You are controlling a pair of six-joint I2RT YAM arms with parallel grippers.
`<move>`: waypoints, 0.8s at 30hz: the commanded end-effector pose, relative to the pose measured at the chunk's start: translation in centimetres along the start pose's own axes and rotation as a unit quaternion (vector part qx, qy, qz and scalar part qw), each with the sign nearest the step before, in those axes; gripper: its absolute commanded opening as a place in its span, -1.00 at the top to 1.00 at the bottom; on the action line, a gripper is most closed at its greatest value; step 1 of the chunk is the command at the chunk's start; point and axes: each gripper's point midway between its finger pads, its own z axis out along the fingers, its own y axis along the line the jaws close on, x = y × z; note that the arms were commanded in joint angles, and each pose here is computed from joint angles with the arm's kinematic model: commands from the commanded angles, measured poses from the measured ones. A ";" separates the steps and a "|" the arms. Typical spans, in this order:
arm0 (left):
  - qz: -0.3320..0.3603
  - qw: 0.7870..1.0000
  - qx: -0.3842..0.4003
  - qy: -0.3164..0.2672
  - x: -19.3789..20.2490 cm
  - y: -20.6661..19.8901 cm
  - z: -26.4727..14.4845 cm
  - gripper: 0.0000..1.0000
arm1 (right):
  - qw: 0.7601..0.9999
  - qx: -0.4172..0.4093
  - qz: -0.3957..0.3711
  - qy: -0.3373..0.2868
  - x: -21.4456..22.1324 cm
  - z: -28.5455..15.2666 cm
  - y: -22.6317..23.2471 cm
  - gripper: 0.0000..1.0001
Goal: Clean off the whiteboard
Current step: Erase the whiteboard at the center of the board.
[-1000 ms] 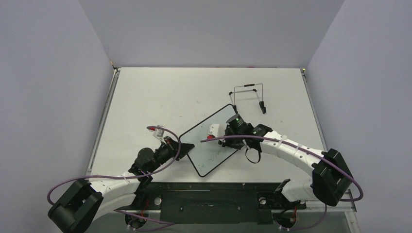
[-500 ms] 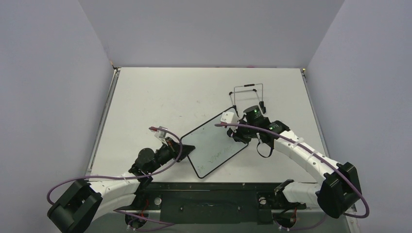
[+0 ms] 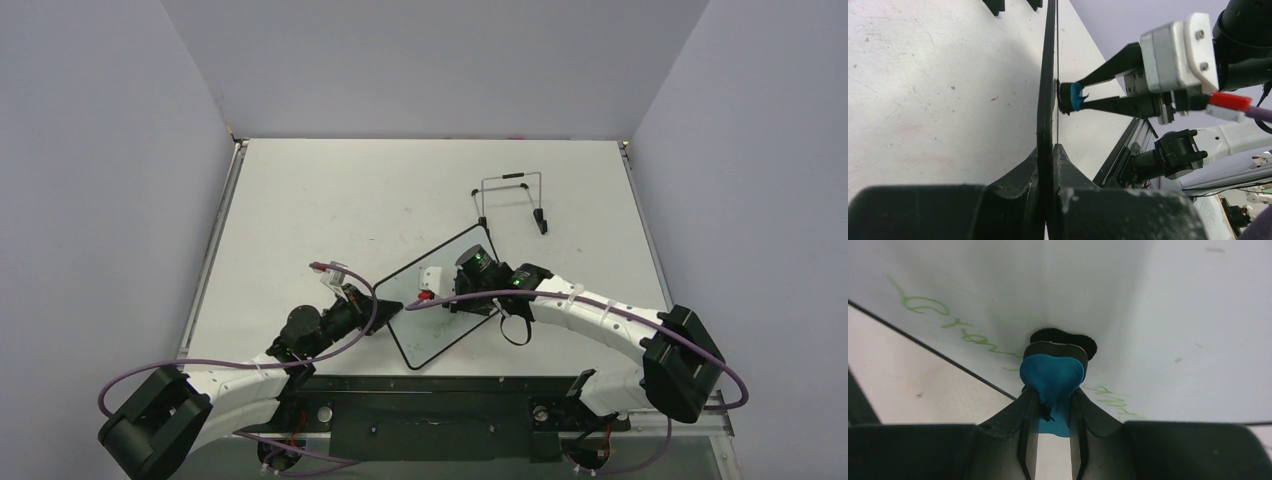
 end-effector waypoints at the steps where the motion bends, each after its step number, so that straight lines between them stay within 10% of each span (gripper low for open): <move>1: 0.021 0.996 0.063 -0.067 -4.0 -3.9 0.7 1.00 | 0.992 0.111 0.039 0.046 2.1 -0.6 -4.9 1.00; 12: 0.023 0.996 0.056 -0.069 -3.9 -3.5 0.7 1.00 | 0.995 -0.043 -0.058 0.066 2.7 1.0 1.8 1.00; 24: 0.022 0.996 0.049 -0.069 -3.6 -3.0 0.5 1.00 | 0.986 0.129 0.086 0.068 5.0 -0.7 -6.4 1.00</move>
